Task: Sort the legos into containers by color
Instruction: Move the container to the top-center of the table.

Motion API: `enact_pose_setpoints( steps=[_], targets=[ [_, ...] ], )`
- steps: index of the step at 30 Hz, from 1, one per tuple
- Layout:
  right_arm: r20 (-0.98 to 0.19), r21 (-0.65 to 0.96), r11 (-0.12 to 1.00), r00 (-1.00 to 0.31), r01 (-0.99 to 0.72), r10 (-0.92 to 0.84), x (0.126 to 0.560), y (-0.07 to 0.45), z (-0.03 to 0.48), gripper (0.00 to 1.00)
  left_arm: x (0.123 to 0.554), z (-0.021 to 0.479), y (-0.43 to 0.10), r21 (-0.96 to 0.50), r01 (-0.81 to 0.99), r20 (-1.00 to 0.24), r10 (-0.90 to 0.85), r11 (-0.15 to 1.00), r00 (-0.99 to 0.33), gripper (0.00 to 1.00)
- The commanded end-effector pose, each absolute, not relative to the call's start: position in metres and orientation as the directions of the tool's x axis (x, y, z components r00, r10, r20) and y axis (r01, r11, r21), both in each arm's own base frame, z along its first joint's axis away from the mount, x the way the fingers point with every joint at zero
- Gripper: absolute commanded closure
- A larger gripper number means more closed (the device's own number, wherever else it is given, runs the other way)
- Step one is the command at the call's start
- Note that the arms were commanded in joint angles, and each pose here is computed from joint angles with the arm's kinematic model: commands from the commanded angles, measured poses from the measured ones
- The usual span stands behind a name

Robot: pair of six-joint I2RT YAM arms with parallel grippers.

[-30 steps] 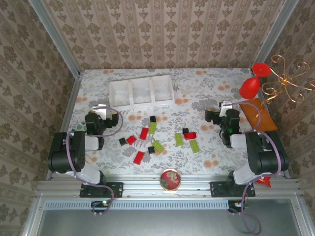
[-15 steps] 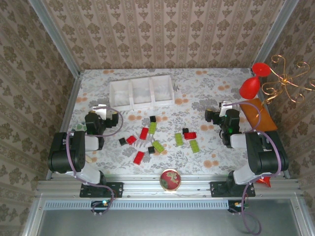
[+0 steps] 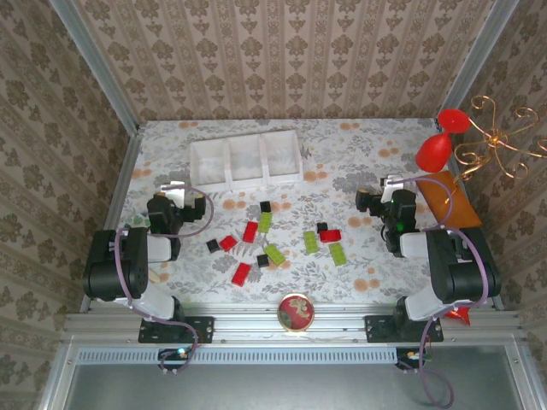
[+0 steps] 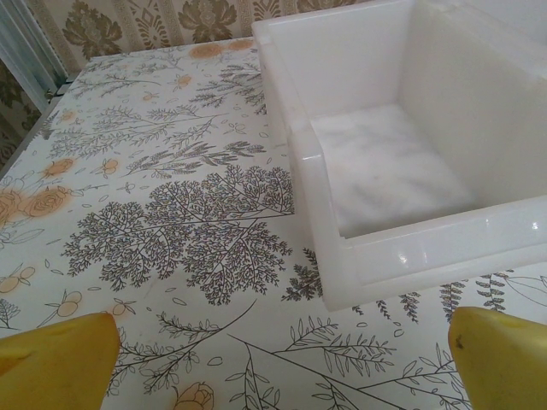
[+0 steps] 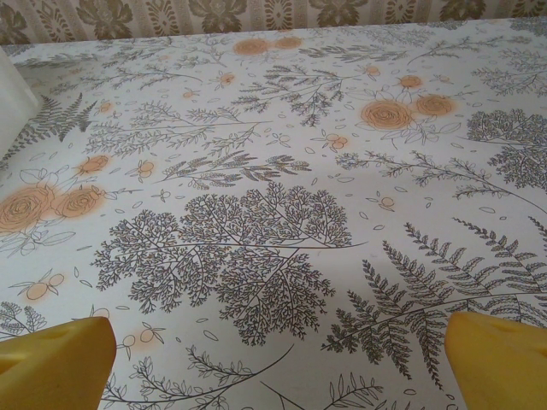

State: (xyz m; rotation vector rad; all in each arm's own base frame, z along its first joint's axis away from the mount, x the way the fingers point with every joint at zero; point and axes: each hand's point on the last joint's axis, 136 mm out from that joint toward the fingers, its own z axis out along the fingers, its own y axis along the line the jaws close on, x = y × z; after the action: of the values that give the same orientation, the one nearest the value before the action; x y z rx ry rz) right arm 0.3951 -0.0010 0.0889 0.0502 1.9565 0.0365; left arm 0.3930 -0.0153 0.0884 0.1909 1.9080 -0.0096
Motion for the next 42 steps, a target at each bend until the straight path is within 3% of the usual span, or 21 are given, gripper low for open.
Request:
enact_pose_setpoints(
  steps=[1, 11, 15, 19, 27, 42],
  targets=[
    [-0.936, 0.028, 0.999, -0.349, 0.027, 0.035, 0.4, -0.003, 0.098, 0.0, 0.395, 0.106, -0.011, 0.062, 0.117, -0.957, 0.092, 0.991, -0.274, 0.0],
    [-0.919, 0.014, 0.998, -0.393, 0.059, 0.037, 0.404, -0.007, 0.111, 0.0, 0.381, 0.141, 0.002, 0.051, 0.044, -0.967, 0.06, 0.998, -0.247, 0.0],
    [-0.911, 0.011, 0.993, -0.407, 0.113, 0.056, 0.398, -0.013, 0.119, 0.0, 0.376, 0.166, 0.009, -0.043, -0.025, -0.965, -0.048, 0.999, -0.256, 0.0],
    [-0.912, 0.014, 0.985, -0.402, 0.175, 0.084, 0.391, -0.016, 0.136, 0.0, 0.376, 0.189, 0.002, -0.146, -0.048, -0.955, -0.153, 0.988, -0.253, 0.0],
    [-0.892, 0.004, 0.972, -0.439, 0.236, 0.11, 0.374, -0.009, 0.148, 0.0, 0.391, 0.22, -0.032, -0.187, -0.082, -0.928, -0.203, 0.979, -0.312, 0.0],
    [-0.838, -0.026, 0.96, -0.53, 0.28, 0.132, 0.358, 0.019, 0.15, 0.0, 0.44, 0.187, -0.106, -0.141, -0.046, -0.823, -0.143, 0.989, -0.55, 0.0]
  ],
)
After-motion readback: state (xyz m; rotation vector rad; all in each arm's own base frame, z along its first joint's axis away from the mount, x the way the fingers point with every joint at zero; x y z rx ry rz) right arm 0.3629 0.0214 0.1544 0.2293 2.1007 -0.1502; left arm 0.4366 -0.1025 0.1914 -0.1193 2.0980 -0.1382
